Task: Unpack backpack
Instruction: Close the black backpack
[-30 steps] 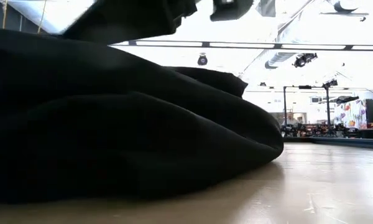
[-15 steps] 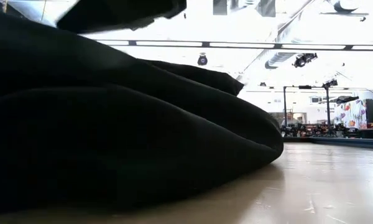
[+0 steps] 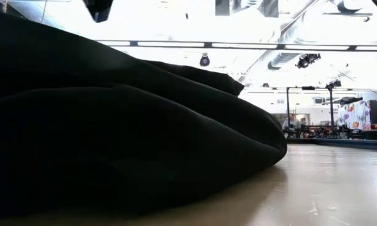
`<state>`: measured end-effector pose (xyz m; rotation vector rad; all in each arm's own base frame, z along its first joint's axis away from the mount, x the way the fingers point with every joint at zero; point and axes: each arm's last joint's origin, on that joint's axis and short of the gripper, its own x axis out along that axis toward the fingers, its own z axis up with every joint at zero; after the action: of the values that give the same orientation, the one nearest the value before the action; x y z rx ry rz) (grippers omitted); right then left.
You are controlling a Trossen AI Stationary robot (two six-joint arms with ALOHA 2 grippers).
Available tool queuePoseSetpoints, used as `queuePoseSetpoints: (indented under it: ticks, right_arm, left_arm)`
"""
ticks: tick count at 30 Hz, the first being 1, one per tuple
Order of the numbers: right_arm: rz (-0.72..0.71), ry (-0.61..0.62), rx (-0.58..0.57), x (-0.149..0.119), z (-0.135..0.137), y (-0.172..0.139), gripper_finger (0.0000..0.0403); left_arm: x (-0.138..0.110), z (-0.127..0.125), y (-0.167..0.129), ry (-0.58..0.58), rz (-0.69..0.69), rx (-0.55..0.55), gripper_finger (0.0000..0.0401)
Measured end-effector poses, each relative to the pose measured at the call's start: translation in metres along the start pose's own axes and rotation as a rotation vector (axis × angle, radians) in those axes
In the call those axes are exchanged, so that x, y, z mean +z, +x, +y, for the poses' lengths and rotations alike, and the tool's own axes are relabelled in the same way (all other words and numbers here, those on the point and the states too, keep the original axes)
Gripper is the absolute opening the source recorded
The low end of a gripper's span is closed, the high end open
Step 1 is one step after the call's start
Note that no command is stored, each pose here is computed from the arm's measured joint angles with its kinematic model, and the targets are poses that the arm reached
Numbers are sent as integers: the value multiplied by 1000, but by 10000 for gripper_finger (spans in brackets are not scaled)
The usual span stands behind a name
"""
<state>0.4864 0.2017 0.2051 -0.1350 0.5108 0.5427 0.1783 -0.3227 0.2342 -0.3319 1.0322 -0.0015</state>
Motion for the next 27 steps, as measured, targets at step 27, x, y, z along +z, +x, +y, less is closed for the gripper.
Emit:
queuePoseSetpoints:
  ticks: [27]
  right_arm:
    - [229, -85, -32, -7, 42, 3, 209]
  left_arm:
    - [60, 31, 5, -356, -214, 112, 86]
